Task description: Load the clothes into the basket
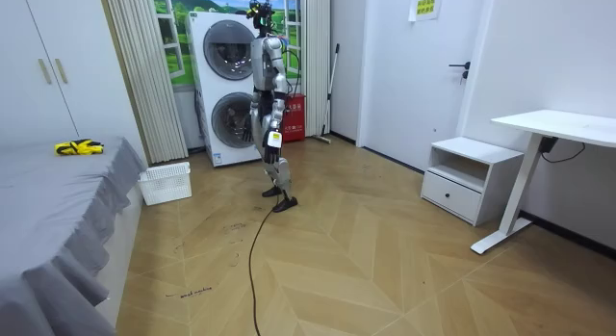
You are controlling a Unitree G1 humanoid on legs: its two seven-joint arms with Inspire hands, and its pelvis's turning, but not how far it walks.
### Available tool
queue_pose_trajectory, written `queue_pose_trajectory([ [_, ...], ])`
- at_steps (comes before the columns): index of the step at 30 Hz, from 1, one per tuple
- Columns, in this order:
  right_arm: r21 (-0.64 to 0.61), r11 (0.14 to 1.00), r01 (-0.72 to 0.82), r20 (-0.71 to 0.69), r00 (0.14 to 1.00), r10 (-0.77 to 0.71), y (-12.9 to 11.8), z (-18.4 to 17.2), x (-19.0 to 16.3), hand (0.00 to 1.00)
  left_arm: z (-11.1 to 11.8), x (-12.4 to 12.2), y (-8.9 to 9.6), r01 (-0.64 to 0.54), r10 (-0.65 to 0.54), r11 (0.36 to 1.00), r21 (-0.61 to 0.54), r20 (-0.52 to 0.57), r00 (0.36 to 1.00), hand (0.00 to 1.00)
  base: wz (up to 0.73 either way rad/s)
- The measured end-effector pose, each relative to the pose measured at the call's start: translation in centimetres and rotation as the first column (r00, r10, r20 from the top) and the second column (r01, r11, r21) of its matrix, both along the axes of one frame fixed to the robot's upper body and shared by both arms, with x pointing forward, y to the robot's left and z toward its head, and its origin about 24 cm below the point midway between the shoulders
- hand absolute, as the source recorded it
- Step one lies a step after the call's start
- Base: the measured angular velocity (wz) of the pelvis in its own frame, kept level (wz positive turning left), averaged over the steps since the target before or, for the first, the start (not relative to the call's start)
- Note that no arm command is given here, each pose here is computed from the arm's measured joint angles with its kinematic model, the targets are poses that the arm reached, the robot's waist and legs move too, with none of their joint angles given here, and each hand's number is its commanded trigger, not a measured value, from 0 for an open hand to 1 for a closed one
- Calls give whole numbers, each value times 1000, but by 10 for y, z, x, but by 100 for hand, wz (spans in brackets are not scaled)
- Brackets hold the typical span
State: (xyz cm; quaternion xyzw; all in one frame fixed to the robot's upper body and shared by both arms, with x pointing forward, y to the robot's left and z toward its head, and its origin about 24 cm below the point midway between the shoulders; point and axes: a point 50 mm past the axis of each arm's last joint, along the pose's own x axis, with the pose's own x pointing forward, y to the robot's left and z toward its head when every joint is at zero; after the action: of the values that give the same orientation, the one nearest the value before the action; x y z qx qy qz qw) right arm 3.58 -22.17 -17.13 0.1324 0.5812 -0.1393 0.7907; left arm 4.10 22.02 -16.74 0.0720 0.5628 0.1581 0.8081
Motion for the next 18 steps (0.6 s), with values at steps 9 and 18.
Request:
queue_pose_trajectory([
  [9,-5,1000,2,-2,1000,-2,0,0,-1,0,0,0,1,6,-6,1000,-7,0,1000,0,0],
  [18,12,1000,0,-10,1000,0,0,0,1,0,0,-1,2,-14,14,999,-41,-1,1000,0,-2],
])
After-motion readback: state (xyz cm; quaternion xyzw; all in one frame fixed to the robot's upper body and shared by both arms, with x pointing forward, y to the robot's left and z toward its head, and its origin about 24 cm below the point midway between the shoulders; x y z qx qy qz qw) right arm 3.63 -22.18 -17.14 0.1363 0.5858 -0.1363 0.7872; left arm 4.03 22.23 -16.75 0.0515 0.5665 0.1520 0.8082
